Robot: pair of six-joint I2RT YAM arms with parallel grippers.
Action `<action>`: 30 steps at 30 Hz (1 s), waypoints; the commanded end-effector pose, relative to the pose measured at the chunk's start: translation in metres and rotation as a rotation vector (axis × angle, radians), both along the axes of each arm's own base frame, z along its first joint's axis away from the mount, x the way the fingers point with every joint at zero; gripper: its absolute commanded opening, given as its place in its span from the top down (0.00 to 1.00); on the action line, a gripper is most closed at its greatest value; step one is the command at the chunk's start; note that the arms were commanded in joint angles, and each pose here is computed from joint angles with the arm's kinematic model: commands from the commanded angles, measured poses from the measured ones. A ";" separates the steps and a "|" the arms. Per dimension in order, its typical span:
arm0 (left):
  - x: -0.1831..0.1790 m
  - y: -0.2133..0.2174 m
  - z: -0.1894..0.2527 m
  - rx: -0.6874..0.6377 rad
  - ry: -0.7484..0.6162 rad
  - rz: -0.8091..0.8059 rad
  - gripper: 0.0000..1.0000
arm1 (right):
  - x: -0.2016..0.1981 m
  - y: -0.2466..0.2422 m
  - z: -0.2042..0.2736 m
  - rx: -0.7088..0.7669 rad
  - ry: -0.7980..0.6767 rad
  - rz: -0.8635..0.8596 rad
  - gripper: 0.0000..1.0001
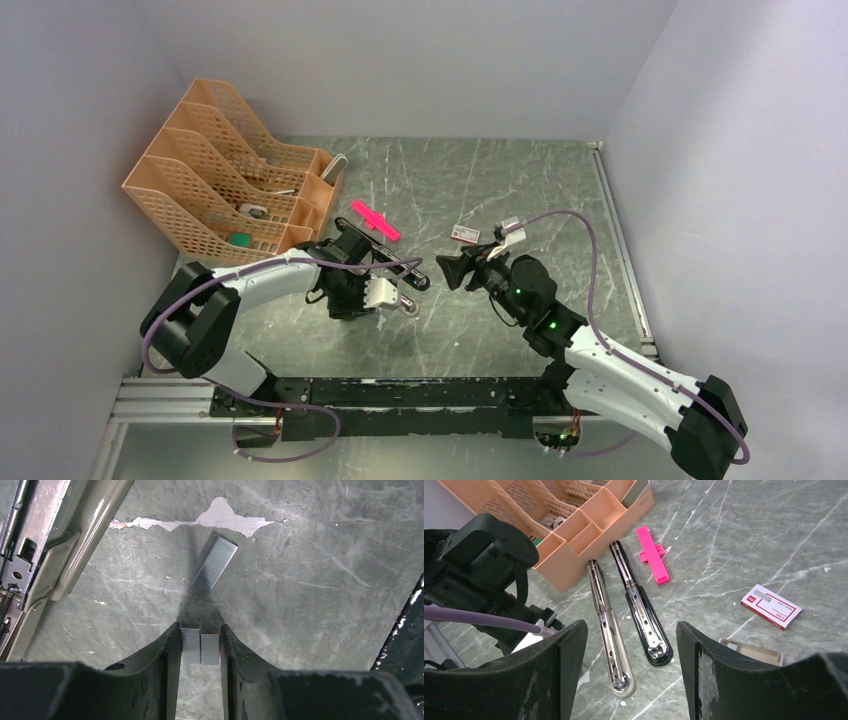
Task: Load the staples into the stapler
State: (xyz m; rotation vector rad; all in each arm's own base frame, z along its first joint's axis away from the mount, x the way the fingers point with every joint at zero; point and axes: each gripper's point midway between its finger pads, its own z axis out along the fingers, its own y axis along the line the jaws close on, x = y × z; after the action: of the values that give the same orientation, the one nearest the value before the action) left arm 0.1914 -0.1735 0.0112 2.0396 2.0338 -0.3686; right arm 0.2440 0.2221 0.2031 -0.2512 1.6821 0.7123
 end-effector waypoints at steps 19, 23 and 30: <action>-0.003 -0.001 -0.004 -0.012 0.015 0.007 0.53 | 0.002 -0.011 0.001 -0.005 0.004 -0.047 0.27; -0.004 -0.001 -0.002 -0.019 0.014 0.008 0.52 | 0.002 -0.011 0.002 -0.008 0.003 -0.048 0.27; 0.008 -0.016 0.027 -0.098 -0.052 0.006 0.51 | 0.002 -0.011 0.004 -0.008 -0.005 -0.046 0.27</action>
State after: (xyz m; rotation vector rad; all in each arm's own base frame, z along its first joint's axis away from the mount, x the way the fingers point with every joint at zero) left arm 0.1916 -0.1757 0.0138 2.0203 2.0308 -0.3768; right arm 0.2438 0.2143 0.1973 -0.2350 1.7097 0.6752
